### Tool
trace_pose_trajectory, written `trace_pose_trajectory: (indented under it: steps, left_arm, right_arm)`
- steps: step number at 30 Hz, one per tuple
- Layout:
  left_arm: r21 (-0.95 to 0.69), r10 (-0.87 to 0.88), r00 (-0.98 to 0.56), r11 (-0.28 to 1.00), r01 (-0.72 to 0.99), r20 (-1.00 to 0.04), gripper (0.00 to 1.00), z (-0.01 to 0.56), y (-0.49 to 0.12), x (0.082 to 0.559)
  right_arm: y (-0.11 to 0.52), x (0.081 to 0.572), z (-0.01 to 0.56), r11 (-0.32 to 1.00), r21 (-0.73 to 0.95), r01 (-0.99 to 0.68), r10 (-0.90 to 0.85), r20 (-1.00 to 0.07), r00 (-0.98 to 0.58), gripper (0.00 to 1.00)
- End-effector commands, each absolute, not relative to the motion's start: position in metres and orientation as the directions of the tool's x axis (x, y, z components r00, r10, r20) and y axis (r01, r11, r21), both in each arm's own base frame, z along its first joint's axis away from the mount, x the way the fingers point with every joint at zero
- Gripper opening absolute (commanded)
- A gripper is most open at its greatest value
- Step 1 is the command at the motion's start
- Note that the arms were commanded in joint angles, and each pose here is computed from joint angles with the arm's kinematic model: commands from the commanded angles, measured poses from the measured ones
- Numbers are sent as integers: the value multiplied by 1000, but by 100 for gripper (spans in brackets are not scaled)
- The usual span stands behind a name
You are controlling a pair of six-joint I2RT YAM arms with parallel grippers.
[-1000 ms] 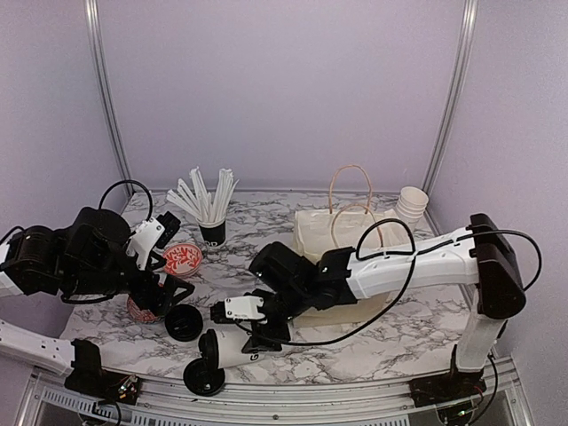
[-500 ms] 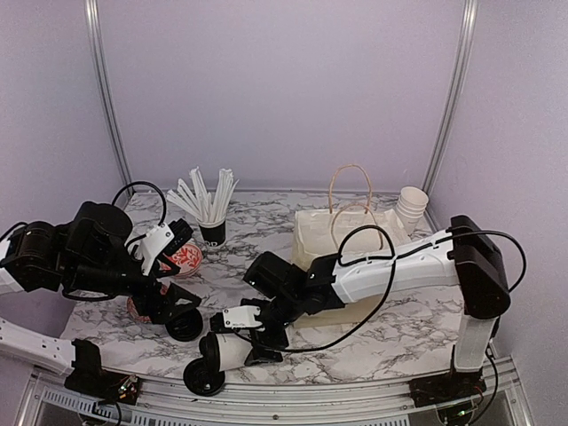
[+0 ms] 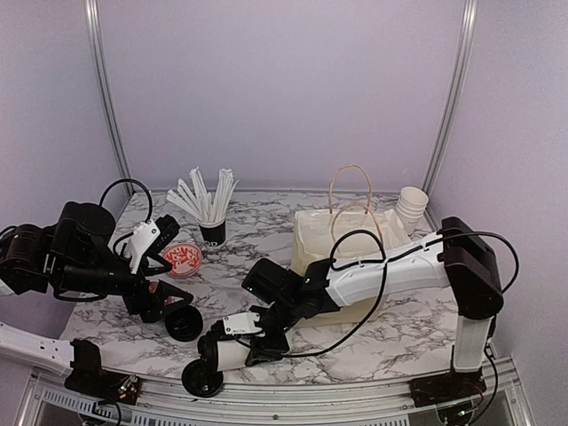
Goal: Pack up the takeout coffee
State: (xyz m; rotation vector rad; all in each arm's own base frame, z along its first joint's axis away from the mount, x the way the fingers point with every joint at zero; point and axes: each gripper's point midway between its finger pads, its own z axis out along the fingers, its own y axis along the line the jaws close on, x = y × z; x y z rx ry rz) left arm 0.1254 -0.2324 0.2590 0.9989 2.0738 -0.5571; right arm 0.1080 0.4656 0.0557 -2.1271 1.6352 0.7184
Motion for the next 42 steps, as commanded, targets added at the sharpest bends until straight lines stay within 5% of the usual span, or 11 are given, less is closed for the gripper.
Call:
trace_pose_trajectory:
  steps: [1,8,19,42]
  left_arm:
    - [-50,468,-389,587,808,-794,90,263,-232,124]
    - [-36,492,-304,481,876,-816,90,287,-243,113]
    - [13,559,-258,434,901,-788,99,286,-254,114]
    - [14,627,-194,311,950,-754,84,273,-279,105]
  right_arm:
    - [475,128,123,-248,-2,-969,-674,-718,174,64]
    - [462,139,209,-268,-36,-963,-529,-830,178,67]
    - [457,132,224,-295,-37,-955,-504,-843,188,67]
    - [456,125,228,-326,-24,-945,-487,-852,190,67]
